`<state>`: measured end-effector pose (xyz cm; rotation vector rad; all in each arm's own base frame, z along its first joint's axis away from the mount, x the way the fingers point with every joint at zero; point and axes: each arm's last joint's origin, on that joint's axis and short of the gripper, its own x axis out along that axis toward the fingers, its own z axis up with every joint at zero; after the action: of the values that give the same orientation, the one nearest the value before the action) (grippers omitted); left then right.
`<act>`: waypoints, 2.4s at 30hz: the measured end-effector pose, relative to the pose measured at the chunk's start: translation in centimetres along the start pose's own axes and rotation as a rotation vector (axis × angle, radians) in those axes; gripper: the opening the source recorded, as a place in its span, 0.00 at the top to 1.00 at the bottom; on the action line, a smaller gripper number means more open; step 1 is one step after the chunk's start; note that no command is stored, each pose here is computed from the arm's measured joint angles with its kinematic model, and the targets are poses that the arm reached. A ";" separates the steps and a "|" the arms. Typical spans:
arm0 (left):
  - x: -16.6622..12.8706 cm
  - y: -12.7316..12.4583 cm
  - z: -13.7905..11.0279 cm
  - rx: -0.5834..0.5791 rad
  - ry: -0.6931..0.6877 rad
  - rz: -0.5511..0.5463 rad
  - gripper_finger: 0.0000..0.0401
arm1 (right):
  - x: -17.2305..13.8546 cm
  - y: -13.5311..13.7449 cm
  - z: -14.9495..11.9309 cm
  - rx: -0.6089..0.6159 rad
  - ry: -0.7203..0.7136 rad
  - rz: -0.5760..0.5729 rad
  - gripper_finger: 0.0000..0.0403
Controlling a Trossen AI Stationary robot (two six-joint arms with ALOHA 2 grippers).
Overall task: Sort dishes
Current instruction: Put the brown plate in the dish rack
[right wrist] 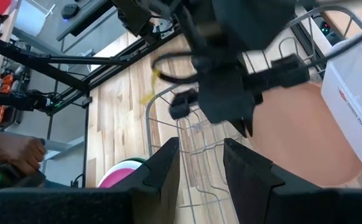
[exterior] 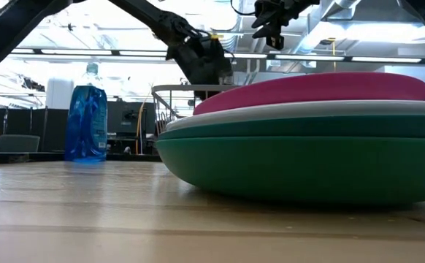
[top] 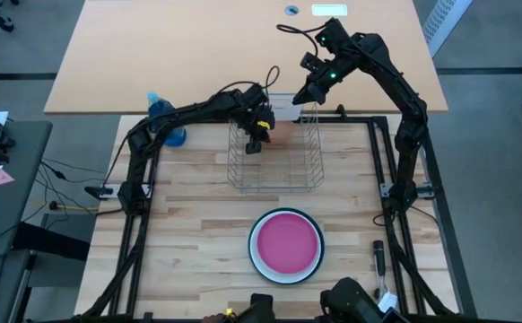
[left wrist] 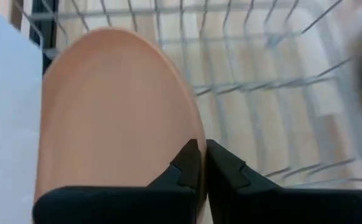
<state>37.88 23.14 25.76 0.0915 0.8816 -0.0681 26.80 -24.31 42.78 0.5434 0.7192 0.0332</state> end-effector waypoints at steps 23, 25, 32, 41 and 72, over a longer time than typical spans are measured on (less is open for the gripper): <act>-3.4 1.3 -0.4 -0.304 -0.259 -0.387 1.00 | 0.3 0.4 0.0 0.007 0.007 0.012 0.68; -3.6 1.6 -0.5 -0.314 -0.283 -0.416 1.00 | 0.4 0.4 0.0 0.002 0.006 0.012 0.68; -5.1 4.3 -0.7 -0.361 -0.440 -0.456 1.00 | 0.5 0.6 0.1 0.000 0.008 0.026 0.68; -6.7 7.8 -2.9 -0.424 -0.540 -0.505 1.00 | 0.5 0.6 0.0 0.001 0.007 0.038 0.68; -3.9 8.6 -3.7 -0.512 -0.541 -0.694 1.00 | 3.7 -4.7 -1.8 -0.200 0.058 0.003 0.38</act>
<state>33.38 32.18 26.92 -0.6896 0.3342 -0.4878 27.72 -26.75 37.05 0.3537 0.7621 0.1229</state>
